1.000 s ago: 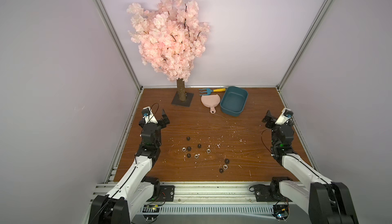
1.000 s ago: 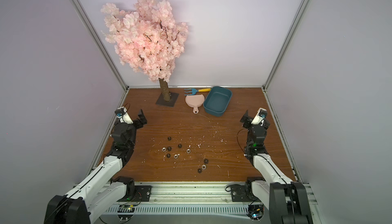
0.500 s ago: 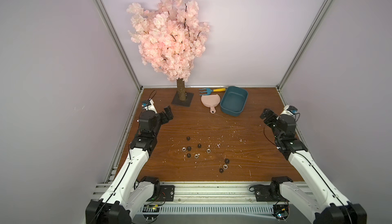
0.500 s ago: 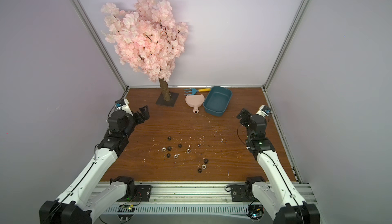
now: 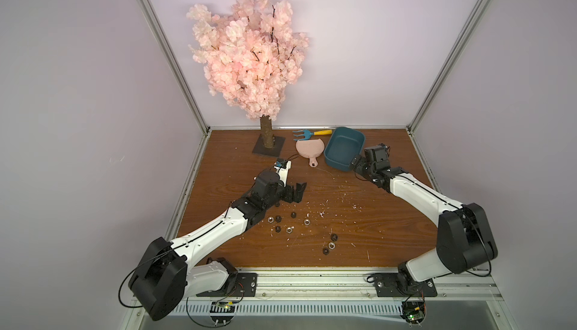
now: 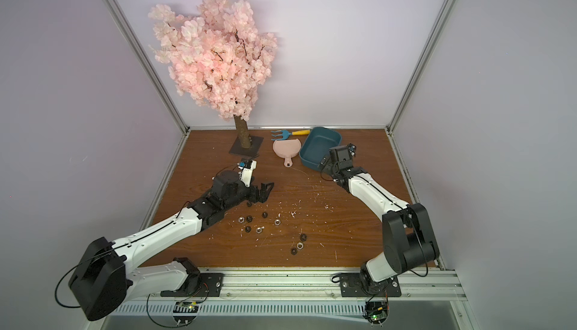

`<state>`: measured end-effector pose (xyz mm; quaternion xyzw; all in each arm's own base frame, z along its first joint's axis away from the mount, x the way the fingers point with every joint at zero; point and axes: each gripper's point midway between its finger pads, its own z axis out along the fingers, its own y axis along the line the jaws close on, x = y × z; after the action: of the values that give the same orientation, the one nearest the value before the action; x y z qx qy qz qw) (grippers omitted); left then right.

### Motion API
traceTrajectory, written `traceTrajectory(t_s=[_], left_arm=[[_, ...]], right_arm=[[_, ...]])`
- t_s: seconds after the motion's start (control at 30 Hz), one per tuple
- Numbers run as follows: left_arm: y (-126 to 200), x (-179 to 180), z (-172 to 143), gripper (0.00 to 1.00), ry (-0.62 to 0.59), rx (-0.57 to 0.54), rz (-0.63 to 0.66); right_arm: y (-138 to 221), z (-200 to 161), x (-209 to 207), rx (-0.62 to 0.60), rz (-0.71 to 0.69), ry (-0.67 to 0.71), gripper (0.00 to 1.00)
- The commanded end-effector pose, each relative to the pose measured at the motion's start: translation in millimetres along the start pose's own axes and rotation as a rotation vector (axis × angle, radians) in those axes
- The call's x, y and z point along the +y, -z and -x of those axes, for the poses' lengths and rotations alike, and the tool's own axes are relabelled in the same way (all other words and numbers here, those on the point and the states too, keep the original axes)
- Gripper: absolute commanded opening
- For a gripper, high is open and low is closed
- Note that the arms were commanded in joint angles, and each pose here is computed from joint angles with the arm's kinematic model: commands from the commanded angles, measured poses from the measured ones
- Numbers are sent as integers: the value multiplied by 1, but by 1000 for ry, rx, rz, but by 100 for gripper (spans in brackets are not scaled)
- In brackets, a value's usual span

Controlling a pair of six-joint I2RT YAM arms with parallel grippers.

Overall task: Put the nuts on the desktop into the storage box
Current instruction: Move the storage box to the center of the board.

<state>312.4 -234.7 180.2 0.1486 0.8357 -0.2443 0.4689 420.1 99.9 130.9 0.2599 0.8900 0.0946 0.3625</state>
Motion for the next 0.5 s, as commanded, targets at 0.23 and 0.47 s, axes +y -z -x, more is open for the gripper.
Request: traceTrajectory(t_s=[0.23, 0.47], left_arm=[[0, 11, -23, 100, 27, 73, 66], [-3, 15, -37, 100, 33, 126, 80]], right_arm=[[-66, -7, 8, 146, -222, 6, 92], [-81, -17, -4, 165, -291, 21, 81]])
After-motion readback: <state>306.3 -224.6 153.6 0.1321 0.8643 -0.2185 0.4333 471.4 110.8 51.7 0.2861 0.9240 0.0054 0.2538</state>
